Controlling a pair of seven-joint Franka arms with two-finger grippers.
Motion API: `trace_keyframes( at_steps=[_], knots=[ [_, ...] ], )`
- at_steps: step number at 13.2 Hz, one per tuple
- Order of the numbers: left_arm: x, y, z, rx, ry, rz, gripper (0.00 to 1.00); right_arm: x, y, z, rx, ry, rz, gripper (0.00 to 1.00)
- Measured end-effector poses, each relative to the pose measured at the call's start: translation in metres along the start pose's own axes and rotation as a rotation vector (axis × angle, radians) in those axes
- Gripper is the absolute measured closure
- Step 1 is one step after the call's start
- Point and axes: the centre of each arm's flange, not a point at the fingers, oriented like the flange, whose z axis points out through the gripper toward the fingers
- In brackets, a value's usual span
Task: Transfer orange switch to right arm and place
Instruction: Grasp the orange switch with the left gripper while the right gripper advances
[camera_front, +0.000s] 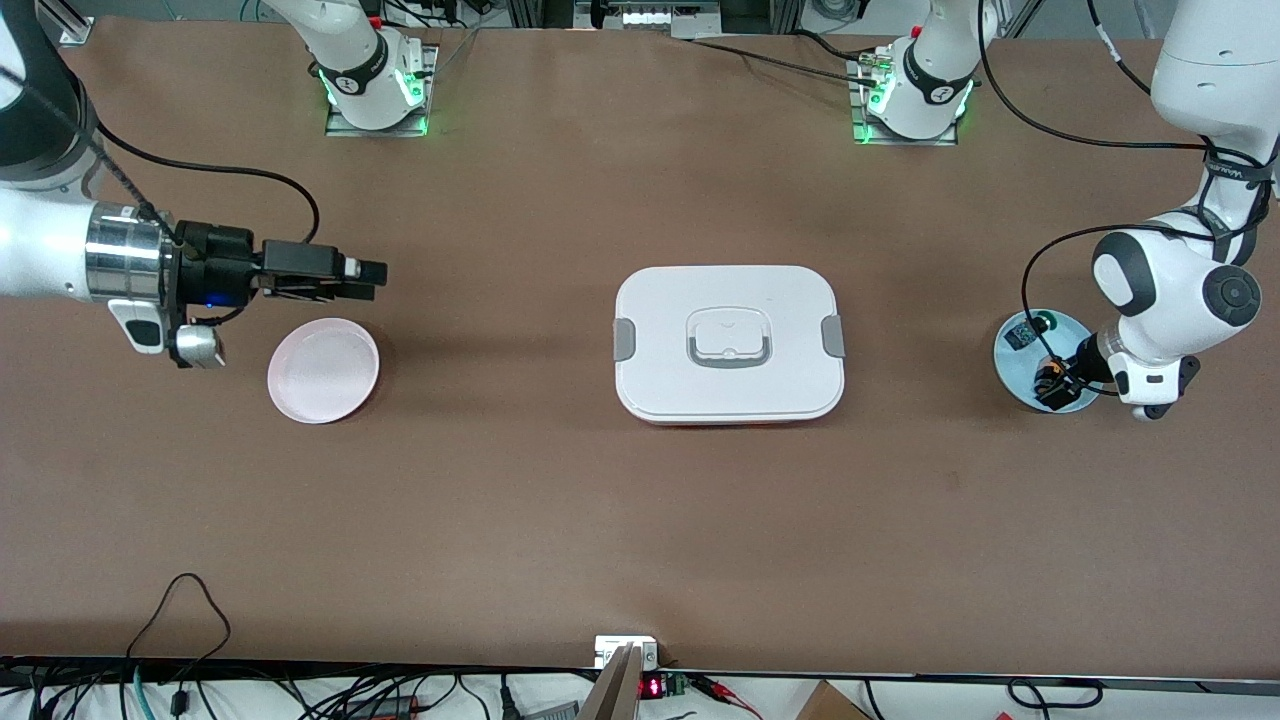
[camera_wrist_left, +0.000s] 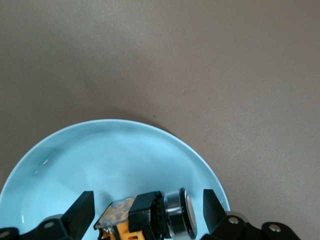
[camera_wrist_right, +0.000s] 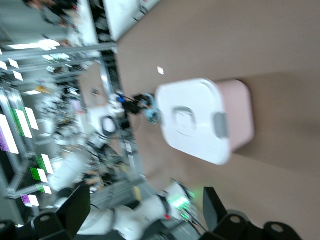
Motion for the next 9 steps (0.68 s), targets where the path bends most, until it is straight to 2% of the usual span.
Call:
trace_keyframes(
  at_steps=[4, 5, 6, 8, 9],
  knots=[
    [-0.003, 0.000, 0.003, 0.003, -0.006, 0.001, 0.06, 0.009, -0.016, 0.057, 0.113, 0.053, -0.016, 0.00],
    [-0.003, -0.001, 0.003, 0.003, -0.007, 0.002, 0.11, 0.009, -0.019, 0.073, 0.151, 0.052, -0.011, 0.00],
    [-0.003, -0.001, 0.003, 0.004, -0.008, 0.002, 0.11, 0.009, -0.021, 0.086, 0.188, 0.046, -0.002, 0.00],
    [-0.004, 0.000, 0.003, 0.004, -0.008, 0.003, 0.21, 0.010, -0.022, 0.102, 0.249, 0.034, 0.018, 0.00],
    [-0.004, 0.000, 0.003, 0.004, -0.008, 0.003, 0.21, 0.009, -0.023, 0.109, 0.274, 0.027, 0.021, 0.00]
  ],
)
